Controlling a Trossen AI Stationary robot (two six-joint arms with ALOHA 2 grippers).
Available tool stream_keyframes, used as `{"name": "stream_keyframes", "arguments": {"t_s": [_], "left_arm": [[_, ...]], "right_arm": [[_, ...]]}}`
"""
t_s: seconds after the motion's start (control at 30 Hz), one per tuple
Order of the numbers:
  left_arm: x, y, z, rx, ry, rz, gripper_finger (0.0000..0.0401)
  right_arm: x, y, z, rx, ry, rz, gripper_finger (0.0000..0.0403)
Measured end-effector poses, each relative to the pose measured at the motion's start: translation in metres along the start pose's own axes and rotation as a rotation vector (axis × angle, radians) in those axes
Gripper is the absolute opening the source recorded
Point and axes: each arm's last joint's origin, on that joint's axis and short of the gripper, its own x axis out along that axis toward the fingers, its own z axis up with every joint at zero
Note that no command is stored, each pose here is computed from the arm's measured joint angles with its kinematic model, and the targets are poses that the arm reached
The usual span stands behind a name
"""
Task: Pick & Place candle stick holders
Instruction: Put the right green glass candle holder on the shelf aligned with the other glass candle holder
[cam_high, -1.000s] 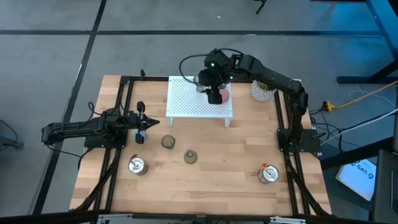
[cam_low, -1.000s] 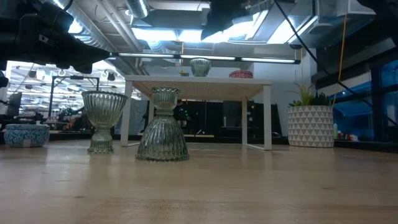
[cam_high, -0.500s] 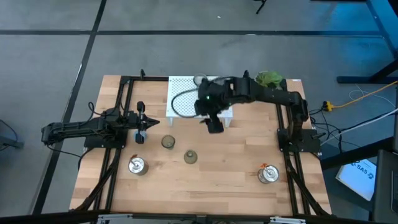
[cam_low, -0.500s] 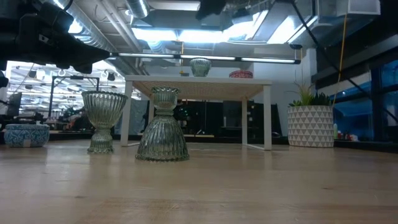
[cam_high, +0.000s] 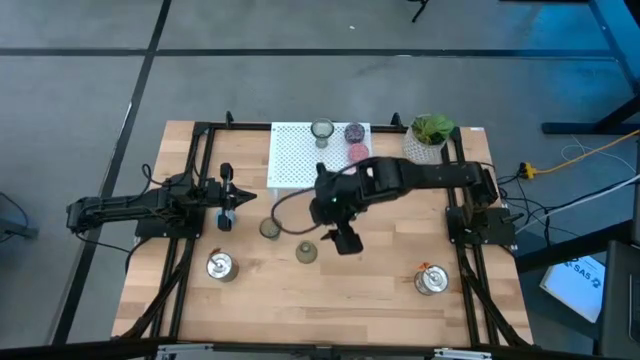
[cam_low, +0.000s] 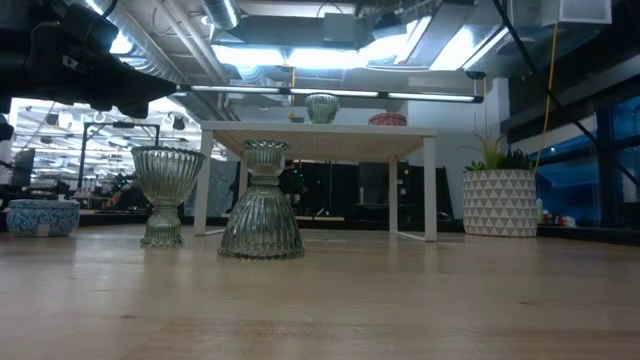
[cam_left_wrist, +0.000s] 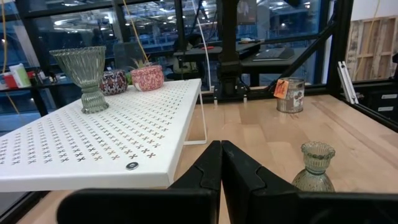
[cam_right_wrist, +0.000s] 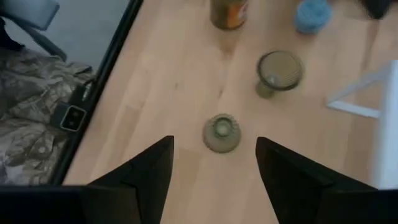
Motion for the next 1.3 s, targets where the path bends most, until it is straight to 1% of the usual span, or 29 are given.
{"name": "stream_keyframes", "arguments": {"t_s": [0.17, 0.23, 0.33, 0.43, 0.5, 0.53, 0.63, 0.77, 1.03, 1.3], "left_arm": [[0.000, 0.000, 0.000, 0.000, 0.000, 0.000, 0.0002], [0.000, 0.000, 0.000, 0.000, 0.001, 0.000, 0.0002], [0.000, 0.000, 0.000, 0.000, 0.002, 0.000, 0.0002], [0.000, 0.000, 0.000, 0.000, 0.001, 0.000, 0.0002], [0.000, 0.000, 0.000, 0.000, 0.004, -0.001, 0.0002], [0.000, 0.000, 0.000, 0.000, 0.002, 0.000, 0.0002], [0.000, 0.000, -0.001, -0.001, 0.012, -0.001, 0.0002], [0.001, 0.000, -0.002, -0.002, 0.021, -0.002, 0.0002], [0.001, 0.000, -0.002, -0.002, 0.021, -0.002, 0.0002], [0.001, 0.000, -0.002, -0.002, 0.021, -0.002, 0.0002]], "right_arm": [[0.012, 0.012, 0.004, 0.002, -0.008, 0.019, 0.0232], [0.019, 0.015, 0.007, -0.022, -0.018, 0.024, 0.0232], [0.031, 0.018, 0.006, -0.040, 0.007, 0.025, 0.0232], [0.041, 0.019, 0.005, -0.064, 0.034, -0.026, 0.0232], [0.048, 0.017, 0.009, -0.085, 0.009, -0.075, 0.0232], [0.049, 0.016, 0.008, -0.089, 0.019, -0.100, 0.0232], [0.057, 0.015, 0.011, -0.066, 0.000, -0.109, 0.0232], [0.059, 0.016, 0.009, -0.034, 0.019, -0.102, 0.0232], [0.056, 0.018, 0.005, -0.032, 0.056, -0.097, 0.0232], [0.056, 0.027, 0.003, -0.044, 0.081, -0.052, 0.0232]]}}
